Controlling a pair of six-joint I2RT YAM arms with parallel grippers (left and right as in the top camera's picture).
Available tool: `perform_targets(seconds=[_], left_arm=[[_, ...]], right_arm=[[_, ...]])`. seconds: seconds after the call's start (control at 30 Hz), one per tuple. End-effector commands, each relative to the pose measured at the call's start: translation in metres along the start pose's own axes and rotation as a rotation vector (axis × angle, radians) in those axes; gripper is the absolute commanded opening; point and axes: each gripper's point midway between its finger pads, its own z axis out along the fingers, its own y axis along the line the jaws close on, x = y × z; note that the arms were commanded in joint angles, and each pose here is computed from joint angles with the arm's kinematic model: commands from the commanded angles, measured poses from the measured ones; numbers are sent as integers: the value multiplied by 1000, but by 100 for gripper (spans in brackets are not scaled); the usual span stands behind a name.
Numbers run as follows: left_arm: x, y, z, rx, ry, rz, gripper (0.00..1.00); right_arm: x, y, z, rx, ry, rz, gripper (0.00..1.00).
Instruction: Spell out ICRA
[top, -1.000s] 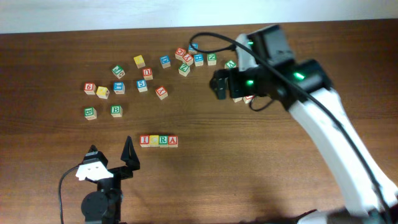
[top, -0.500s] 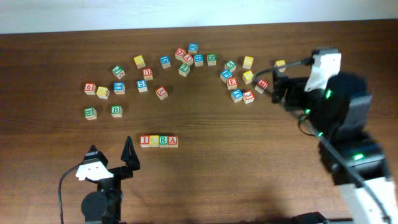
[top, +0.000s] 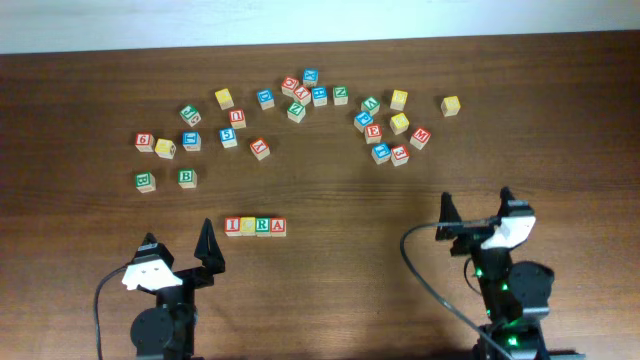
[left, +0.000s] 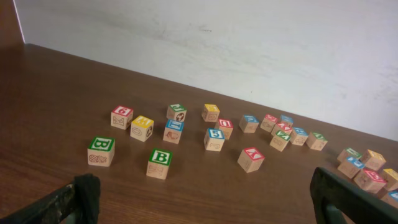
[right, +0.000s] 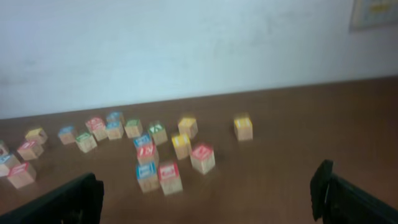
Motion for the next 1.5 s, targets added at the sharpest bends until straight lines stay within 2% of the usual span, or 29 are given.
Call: perform_targets(seconds=[0.0, 0.23, 0.5, 1.47], left_arm=[[0, 0, 0, -1, 0, 12, 99], [0, 0, 0, -1, 0, 12, 99], [0, 0, 0, -1, 0, 12, 99], [0, 0, 0, -1, 0, 12, 99]], right_arm=[[18, -9, -6, 40, 51, 50, 98], [60, -14, -23, 73, 219, 56, 98], [0, -2, -33, 19, -38, -77, 98], [4, -3, -32, 21, -22, -70, 98]])
